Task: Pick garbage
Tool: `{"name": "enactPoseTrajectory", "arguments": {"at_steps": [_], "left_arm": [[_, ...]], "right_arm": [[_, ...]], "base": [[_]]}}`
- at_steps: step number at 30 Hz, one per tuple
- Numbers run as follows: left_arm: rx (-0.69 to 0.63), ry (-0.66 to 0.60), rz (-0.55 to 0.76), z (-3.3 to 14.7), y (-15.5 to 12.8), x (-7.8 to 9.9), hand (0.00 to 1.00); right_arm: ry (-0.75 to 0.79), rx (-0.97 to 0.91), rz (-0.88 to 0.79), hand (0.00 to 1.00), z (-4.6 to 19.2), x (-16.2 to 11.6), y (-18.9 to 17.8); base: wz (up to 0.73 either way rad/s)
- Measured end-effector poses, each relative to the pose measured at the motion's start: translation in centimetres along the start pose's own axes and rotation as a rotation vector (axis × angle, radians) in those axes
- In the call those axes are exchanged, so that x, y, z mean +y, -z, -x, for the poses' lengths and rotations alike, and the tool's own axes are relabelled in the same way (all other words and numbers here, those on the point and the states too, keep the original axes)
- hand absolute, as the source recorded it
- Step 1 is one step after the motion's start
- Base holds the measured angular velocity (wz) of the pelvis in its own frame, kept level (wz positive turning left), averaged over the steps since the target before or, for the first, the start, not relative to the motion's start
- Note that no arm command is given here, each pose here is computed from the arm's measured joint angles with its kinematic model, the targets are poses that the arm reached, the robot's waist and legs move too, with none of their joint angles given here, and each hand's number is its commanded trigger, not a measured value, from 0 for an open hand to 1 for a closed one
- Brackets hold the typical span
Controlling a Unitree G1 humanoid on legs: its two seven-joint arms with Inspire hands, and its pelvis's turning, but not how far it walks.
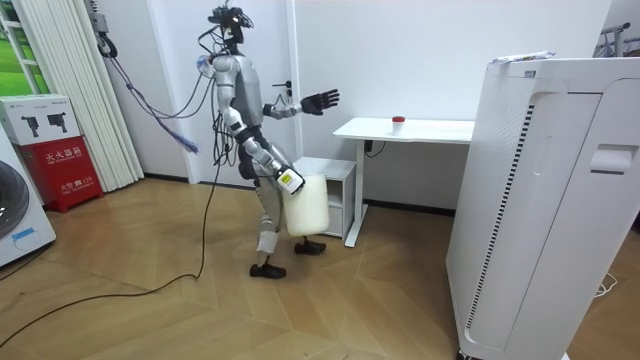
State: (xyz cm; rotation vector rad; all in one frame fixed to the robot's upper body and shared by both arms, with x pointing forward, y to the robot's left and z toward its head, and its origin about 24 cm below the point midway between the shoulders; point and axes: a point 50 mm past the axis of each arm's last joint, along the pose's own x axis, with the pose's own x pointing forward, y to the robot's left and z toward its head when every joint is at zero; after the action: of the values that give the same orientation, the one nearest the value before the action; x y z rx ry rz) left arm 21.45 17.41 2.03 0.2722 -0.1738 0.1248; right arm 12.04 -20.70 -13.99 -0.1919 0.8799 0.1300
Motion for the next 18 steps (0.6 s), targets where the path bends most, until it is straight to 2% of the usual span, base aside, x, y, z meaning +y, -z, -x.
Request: {"name": "enactPoseTrajectory", "arguments": {"at_steps": [4,13,18], "left_arm": [[-0.004,0.02,-0.014,0.0,0.0,0.0,0.0],[-0.03,0.025,-0.003,-0.7,-0.5,-0.3,0.0],[-0.032,-0.005,0.007,-0.8,-0.6,-0.1,0.0]], "right_arm": [[-0.008,-0.002,0.001,1.0,0.0,0.0,-0.1],[0.006,-0.008,0.004,1.0,-0.1,-0.1,-0.4],[-0.003,-0.07,0.007,1.0,-0.3,0.2,-1.9]], "base": [[-0.14],[0.08],[0.01]]}}
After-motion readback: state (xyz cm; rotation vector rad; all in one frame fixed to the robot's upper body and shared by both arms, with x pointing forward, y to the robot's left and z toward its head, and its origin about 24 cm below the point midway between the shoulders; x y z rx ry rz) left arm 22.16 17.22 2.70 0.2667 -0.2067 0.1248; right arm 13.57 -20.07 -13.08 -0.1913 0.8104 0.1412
